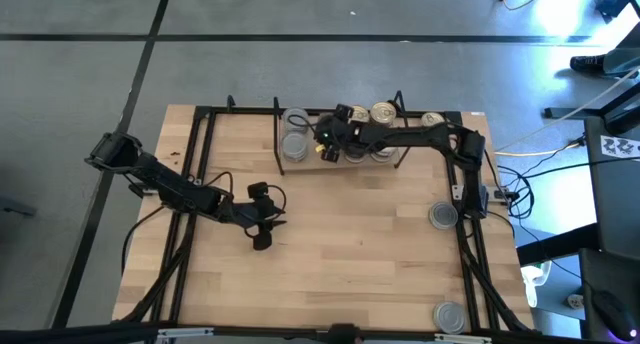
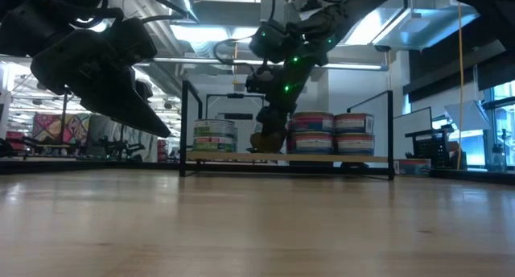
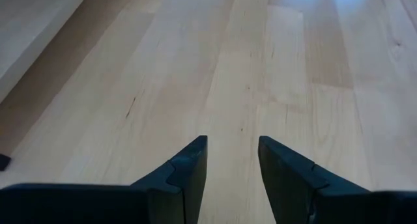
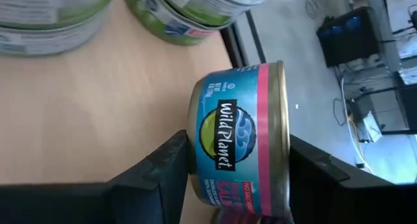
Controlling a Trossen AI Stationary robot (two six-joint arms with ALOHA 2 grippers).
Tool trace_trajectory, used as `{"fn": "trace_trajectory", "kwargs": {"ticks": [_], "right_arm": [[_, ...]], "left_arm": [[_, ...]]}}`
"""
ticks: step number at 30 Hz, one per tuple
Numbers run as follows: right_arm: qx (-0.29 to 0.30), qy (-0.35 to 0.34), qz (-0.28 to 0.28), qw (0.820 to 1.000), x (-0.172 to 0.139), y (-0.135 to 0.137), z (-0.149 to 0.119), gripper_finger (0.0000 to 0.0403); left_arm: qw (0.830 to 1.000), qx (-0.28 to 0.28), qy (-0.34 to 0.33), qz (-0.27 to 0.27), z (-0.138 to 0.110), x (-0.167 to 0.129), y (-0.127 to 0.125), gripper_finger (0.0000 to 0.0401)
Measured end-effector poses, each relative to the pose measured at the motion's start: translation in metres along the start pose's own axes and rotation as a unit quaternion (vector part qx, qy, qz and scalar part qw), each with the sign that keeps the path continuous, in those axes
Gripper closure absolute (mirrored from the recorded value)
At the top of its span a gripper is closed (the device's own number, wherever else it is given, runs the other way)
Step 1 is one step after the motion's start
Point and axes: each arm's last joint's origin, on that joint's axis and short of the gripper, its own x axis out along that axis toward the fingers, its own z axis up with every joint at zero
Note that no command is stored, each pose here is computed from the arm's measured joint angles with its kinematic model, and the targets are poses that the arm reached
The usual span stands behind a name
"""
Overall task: Stack canned seafood by type on shelf
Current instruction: Put the blue pink tuna can on the shelf
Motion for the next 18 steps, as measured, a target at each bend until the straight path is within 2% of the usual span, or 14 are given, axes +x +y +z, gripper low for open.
{"fn": "trace_trajectory", "kwargs": {"ticks": [9,18], "right_arm": [[-0.008,0.009,0.003,1.0,0.012,-0.005,-0.005,0.0198],[-0.009,0.005,0.012,1.0,0.013,-0.004,-0.005,0.0147]], "left_arm": [[1.0,0.002,0.0,0.0,0.0,0.0,0.0,0.0265],[1.0,0.001,0.0,0.0,0.0,0.0,0.0,0.0265]]}}
